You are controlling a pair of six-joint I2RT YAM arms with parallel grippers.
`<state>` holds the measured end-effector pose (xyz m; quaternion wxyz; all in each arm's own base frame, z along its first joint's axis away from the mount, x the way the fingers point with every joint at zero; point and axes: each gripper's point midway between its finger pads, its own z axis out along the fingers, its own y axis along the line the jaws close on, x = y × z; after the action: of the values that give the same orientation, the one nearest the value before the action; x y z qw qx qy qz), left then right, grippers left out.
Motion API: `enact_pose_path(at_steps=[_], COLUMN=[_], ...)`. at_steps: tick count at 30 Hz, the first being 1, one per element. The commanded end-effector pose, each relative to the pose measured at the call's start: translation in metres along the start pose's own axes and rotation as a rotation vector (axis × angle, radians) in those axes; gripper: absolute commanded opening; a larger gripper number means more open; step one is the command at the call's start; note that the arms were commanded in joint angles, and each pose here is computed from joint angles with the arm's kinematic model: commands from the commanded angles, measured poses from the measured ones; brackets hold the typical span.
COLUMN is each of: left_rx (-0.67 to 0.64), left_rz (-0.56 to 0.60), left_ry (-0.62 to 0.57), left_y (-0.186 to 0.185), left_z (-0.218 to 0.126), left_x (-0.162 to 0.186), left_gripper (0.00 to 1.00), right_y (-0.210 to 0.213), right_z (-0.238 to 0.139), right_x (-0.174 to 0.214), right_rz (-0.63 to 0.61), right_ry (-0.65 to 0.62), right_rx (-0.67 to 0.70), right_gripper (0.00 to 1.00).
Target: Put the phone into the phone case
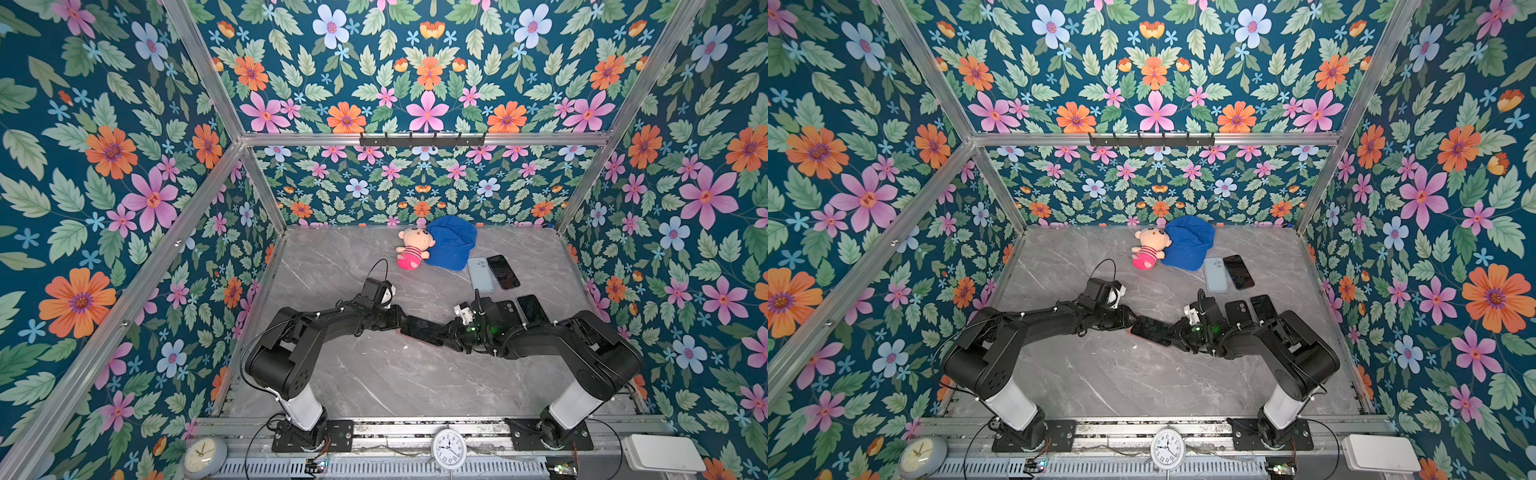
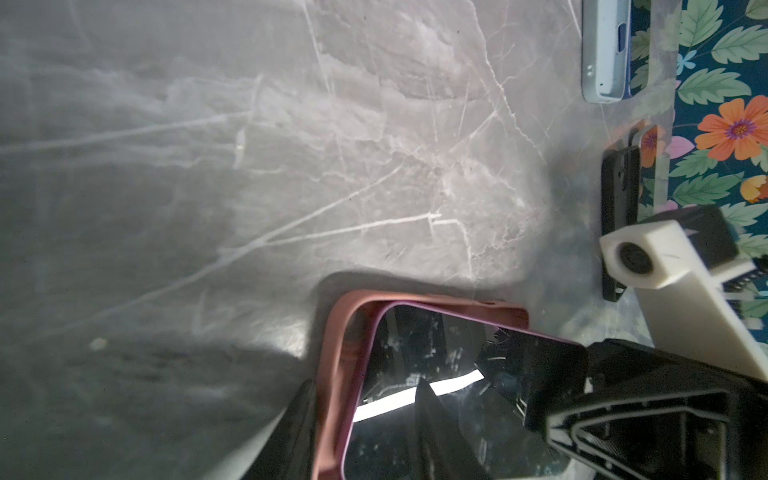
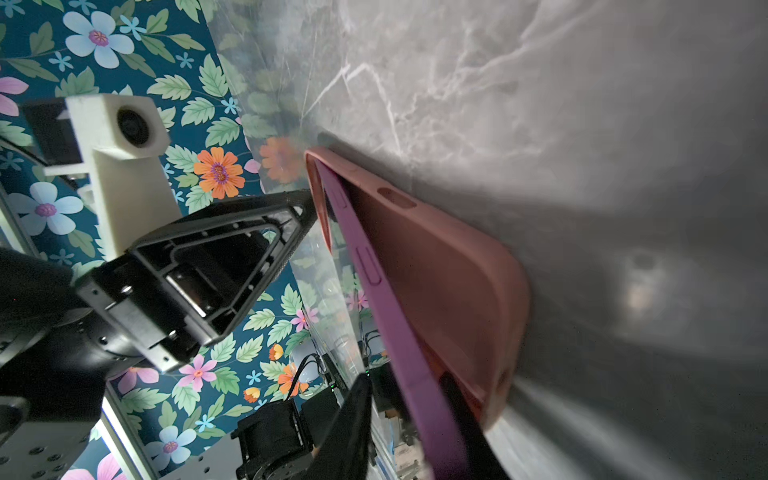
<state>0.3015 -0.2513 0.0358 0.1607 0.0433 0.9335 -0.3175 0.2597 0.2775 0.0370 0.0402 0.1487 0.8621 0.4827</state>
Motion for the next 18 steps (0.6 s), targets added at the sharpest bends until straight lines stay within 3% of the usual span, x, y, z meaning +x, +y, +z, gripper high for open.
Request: enact_pose_path(at_steps=[1, 18], left_rx=[0.026, 0.018], left_rz=[0.006, 0.018], left_ry=[0.004, 0.005], left_y=[-0.0052, -0.0041], left_z=[0.0014, 0.001], left_x=[0.0009, 0.0009], left_gripper=[0.41, 0.41], right_y=[0.0092, 0.011], right_z=[0.003, 0.0053], right_x=[0.0003, 0.002], right_rz=[-0.008, -0.025], right_ry=[0.015, 0.076], right_rx=[-0.03, 0.019], right_gripper=[0.28, 0.25])
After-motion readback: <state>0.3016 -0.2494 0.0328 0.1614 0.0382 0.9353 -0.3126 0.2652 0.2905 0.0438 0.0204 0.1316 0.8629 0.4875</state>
